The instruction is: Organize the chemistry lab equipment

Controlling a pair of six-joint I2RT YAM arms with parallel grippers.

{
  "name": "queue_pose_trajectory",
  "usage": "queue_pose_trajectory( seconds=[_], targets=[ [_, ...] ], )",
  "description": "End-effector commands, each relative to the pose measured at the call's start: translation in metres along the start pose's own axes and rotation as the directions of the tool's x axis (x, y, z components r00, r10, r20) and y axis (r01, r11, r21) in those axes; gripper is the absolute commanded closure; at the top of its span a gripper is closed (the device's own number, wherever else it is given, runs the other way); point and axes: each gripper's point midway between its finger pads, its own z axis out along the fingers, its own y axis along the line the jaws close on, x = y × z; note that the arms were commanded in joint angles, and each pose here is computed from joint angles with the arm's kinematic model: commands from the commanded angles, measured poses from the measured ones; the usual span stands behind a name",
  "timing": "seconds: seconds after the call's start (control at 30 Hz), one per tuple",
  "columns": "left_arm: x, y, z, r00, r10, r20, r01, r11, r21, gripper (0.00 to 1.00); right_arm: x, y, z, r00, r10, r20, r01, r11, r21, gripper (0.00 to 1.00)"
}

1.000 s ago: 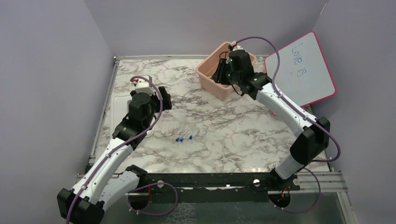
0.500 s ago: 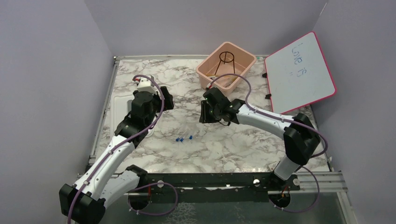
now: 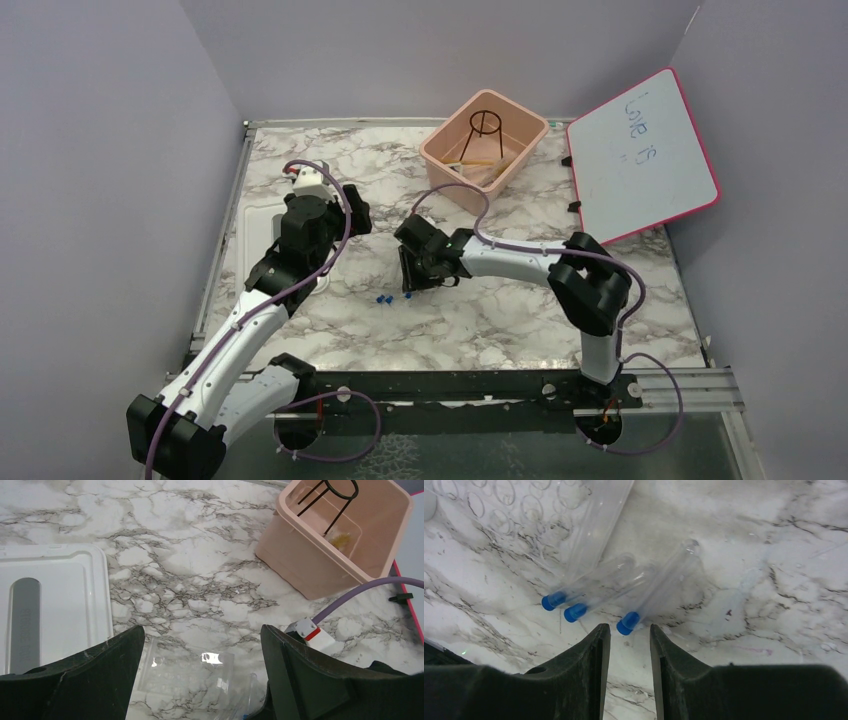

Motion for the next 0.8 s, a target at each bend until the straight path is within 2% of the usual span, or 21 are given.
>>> queue_pose_trajectory(
  seconds=[0.0,0.4,0.67,0.77],
  targets=[
    [-0.013,-0.003,-0.003,0.999,-0.014,0.041,0.013,1.0,0.018,0.11,-0.001,0.002,0.008,1.0,0.005,0.006,-0.005,0.997,0.076,0.61],
    [-0.012,0.0,-0.002,0.999,-0.013,0.038,0.013,1.0,0.005,0.11,0.001,-0.022,0.023,1.0,-0.019,-0.019,0.022,0.973,0.228,0.61],
    [-0.002,0.003,0.003,1.0,-0.012,0.009,0.012,1.0,-0.014,0.11,0.002,-0.048,0.013,0.999,-0.042,0.0,0.039,0.938,0.344,0.83],
    [0.006,0.007,0.007,1.0,-0.023,-0.016,0.022,0.999,-0.042,0.11,0.0,-0.054,0.006,0.999,-0.042,0.031,0.028,0.934,0.356,0.87]
  ],
)
